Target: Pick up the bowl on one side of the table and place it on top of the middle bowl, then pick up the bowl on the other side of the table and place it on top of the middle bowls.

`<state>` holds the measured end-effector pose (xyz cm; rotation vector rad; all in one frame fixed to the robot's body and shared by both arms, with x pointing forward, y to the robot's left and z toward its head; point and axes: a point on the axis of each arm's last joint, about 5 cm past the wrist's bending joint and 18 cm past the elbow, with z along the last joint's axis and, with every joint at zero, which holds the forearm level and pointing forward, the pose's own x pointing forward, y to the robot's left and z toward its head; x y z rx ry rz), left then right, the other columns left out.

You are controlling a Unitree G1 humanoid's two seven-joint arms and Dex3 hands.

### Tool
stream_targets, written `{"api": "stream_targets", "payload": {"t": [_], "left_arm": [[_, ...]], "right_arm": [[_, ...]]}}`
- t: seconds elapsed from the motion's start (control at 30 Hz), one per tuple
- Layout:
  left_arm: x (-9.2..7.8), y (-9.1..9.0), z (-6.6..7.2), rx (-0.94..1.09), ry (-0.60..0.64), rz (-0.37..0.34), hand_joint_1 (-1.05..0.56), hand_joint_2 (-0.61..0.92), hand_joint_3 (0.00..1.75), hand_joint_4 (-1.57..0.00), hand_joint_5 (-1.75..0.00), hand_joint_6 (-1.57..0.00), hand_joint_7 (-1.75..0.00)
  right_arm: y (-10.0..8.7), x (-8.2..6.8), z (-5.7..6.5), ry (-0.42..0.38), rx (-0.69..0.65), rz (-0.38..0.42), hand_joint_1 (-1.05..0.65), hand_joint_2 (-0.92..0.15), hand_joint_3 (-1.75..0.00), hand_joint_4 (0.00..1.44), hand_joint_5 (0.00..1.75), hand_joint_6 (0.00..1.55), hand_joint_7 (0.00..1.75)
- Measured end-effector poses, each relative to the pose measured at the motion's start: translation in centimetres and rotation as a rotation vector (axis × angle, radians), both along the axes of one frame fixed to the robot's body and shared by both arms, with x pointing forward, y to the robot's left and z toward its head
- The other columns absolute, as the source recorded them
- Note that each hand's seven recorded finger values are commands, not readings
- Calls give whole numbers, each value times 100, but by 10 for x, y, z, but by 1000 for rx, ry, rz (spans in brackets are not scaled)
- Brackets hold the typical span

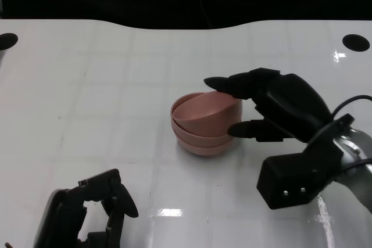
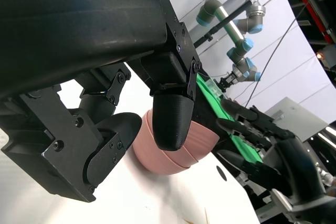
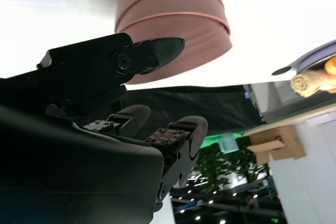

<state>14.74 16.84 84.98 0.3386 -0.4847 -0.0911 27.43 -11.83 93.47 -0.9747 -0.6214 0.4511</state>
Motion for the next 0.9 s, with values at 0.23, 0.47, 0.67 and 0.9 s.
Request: {"api": "stream_targets", "payload": {"t": [0.23,0.47,0.67,0.9], "left_arm": [[0,0,0,2,1,0,6,37,147,-84,-175,-80,-151],[0,0,0,5,2,-1,7,37,148,-84,-175,-81,-151],[1,0,0,8,6,0,6,36,149,-84,-175,-80,-152],[1,4,-3,20,33,8,6,34,152,-85,-175,-79,-154]], "right_arm": [[-20,-23,-5,12,75,-16,-48,-92,-9,25,21,31,0],[-36,-47,-14,7,180,-1,-41,-92,-3,13,81,48,10],[-44,-65,-26,-11,299,22,-27,-92,-2,34,97,68,22],[-38,-84,-51,16,452,40,-9,-91,-10,61,112,84,40]]}}
